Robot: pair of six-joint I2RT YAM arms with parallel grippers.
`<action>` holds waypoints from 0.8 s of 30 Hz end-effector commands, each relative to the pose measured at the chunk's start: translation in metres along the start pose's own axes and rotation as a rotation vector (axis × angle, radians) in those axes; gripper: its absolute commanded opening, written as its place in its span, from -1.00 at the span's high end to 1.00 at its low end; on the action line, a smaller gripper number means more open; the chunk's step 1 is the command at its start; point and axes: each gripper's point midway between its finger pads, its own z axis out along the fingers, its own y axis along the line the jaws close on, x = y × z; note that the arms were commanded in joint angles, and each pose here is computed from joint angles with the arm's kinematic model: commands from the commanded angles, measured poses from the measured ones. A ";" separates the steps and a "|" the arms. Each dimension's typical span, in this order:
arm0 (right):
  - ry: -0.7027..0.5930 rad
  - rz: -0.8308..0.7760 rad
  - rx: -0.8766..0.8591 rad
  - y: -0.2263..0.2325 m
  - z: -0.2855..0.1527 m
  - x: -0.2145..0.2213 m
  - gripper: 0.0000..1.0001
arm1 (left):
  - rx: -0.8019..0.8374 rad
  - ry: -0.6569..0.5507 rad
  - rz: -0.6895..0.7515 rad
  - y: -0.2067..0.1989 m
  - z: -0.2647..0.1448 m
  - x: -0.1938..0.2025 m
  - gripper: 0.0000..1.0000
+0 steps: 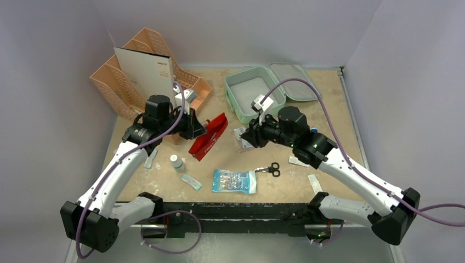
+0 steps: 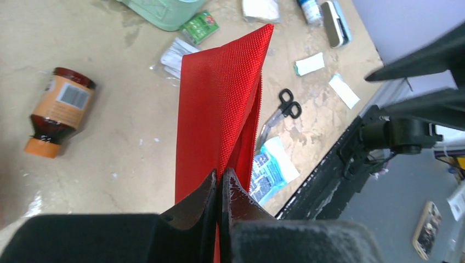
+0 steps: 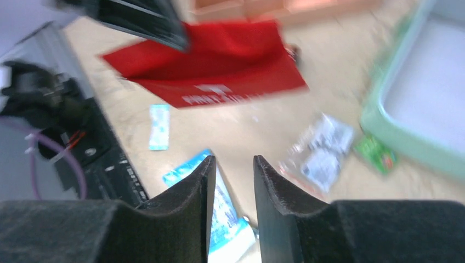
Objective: Organize the medicine kit
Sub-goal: Place the medical item at the medicine pouch, then move the medical item to the center of the board.
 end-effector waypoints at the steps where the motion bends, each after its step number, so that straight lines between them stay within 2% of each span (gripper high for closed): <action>1: 0.099 0.285 0.518 -0.079 -0.028 0.056 0.29 | -0.076 -0.090 0.071 0.003 -0.015 -0.023 1.00; 3: 0.142 0.386 0.640 -0.096 -0.042 0.078 0.29 | -0.083 -0.098 0.074 0.003 -0.017 -0.023 1.00; 7: 0.143 0.598 0.718 -0.108 -0.054 0.111 0.35 | -0.101 -0.109 0.084 0.004 -0.021 -0.024 1.00; 10: 0.167 0.715 0.863 -0.122 -0.071 0.137 0.31 | -0.108 -0.118 0.091 0.003 -0.024 -0.025 1.00; 18: 0.366 0.779 1.264 -0.151 -0.109 0.197 0.19 | -0.104 -0.127 0.100 0.001 -0.026 -0.027 1.00; 24: 0.371 0.856 1.373 -0.158 -0.115 0.227 -0.17 | -0.100 -0.124 0.101 0.000 -0.026 -0.026 1.00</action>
